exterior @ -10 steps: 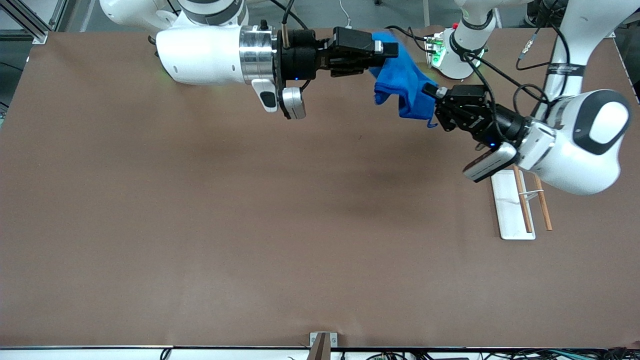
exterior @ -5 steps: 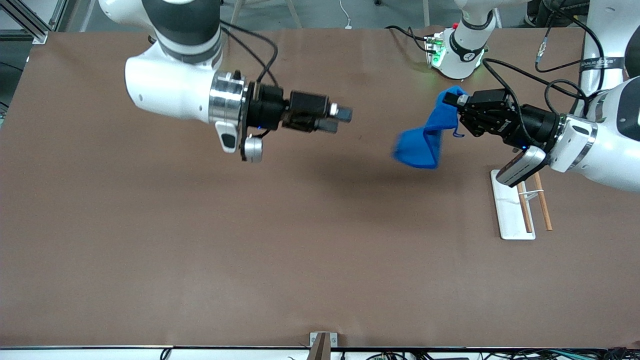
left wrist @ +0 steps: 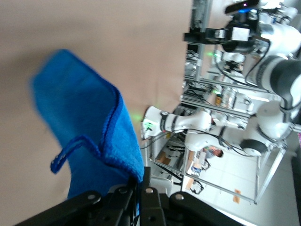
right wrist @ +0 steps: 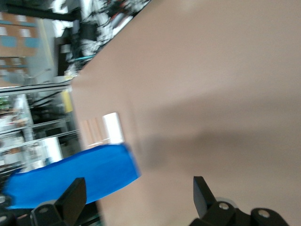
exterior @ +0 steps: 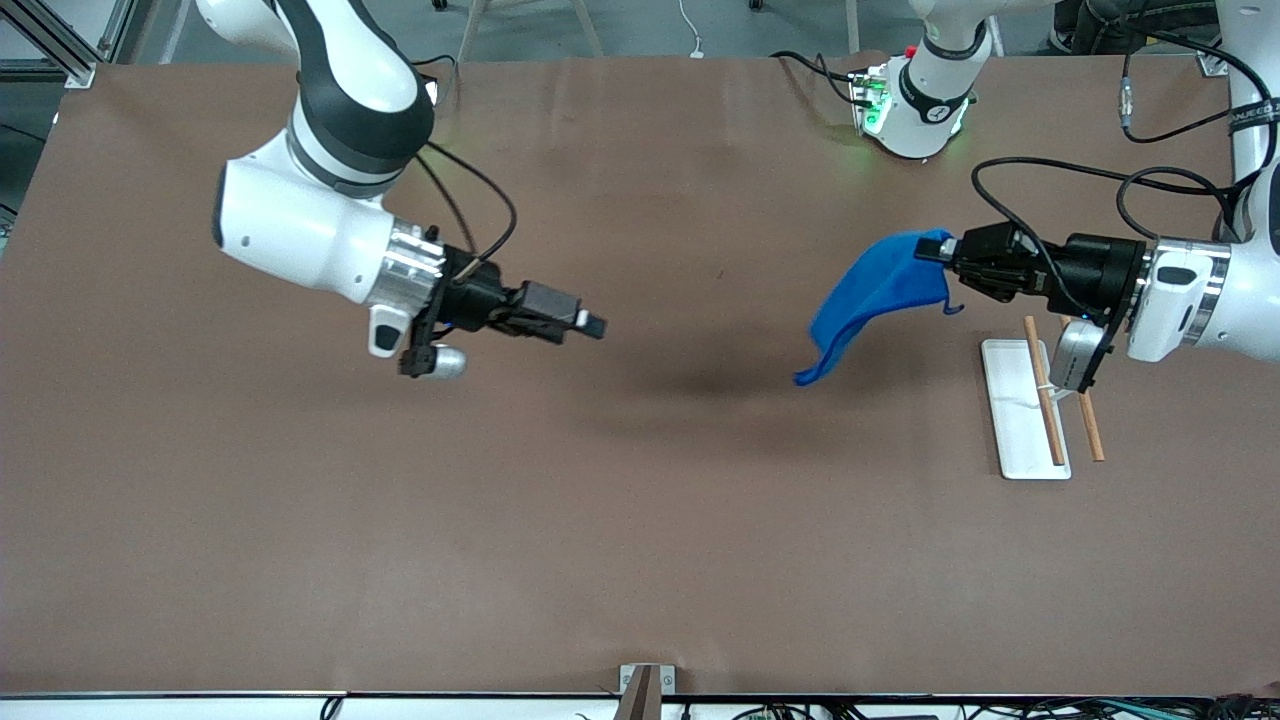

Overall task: Right arm passes towel to left arm to hang
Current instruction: 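Open the right gripper and withdraw while the left gripper pulls the towel away, then move the towel over the wooden dowels with the left gripper while the right gripper retracts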

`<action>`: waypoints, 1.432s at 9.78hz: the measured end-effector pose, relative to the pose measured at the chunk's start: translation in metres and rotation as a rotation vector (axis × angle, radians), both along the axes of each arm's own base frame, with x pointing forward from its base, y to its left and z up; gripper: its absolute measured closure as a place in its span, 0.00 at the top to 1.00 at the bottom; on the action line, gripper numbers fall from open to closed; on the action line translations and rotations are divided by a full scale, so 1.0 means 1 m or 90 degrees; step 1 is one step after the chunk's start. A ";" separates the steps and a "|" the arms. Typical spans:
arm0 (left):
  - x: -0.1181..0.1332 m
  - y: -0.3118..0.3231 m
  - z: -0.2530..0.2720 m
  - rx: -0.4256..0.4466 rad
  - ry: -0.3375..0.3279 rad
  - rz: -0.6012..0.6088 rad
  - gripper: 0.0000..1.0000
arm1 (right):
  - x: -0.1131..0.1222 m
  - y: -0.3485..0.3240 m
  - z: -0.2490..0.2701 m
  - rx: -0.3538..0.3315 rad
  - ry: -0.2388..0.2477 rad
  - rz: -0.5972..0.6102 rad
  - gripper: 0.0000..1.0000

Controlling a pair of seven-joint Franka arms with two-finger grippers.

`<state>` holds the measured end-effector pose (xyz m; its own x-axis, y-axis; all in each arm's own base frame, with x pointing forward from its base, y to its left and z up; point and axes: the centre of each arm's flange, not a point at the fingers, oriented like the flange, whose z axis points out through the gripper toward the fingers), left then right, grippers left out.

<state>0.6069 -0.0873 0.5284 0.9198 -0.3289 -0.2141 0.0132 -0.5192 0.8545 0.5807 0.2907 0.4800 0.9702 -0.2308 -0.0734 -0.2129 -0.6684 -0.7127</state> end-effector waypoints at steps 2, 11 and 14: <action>0.004 0.013 0.006 0.117 0.001 0.022 0.03 | 0.002 -0.059 -0.018 -0.096 -0.014 0.001 1.00; 0.019 0.066 -0.038 0.478 0.001 0.097 0.03 | 0.003 -0.287 0.068 -0.477 0.015 0.070 1.00; 0.017 0.090 -0.059 0.546 0.007 0.095 0.03 | -0.019 -0.313 0.144 -0.481 0.043 0.069 1.00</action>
<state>0.6243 0.0025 0.4693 0.9367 0.0737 -0.3423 0.1381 -0.9761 0.1679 0.5617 -0.0227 0.6239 0.9893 -0.1458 0.0060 -0.1455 -0.9885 -0.0419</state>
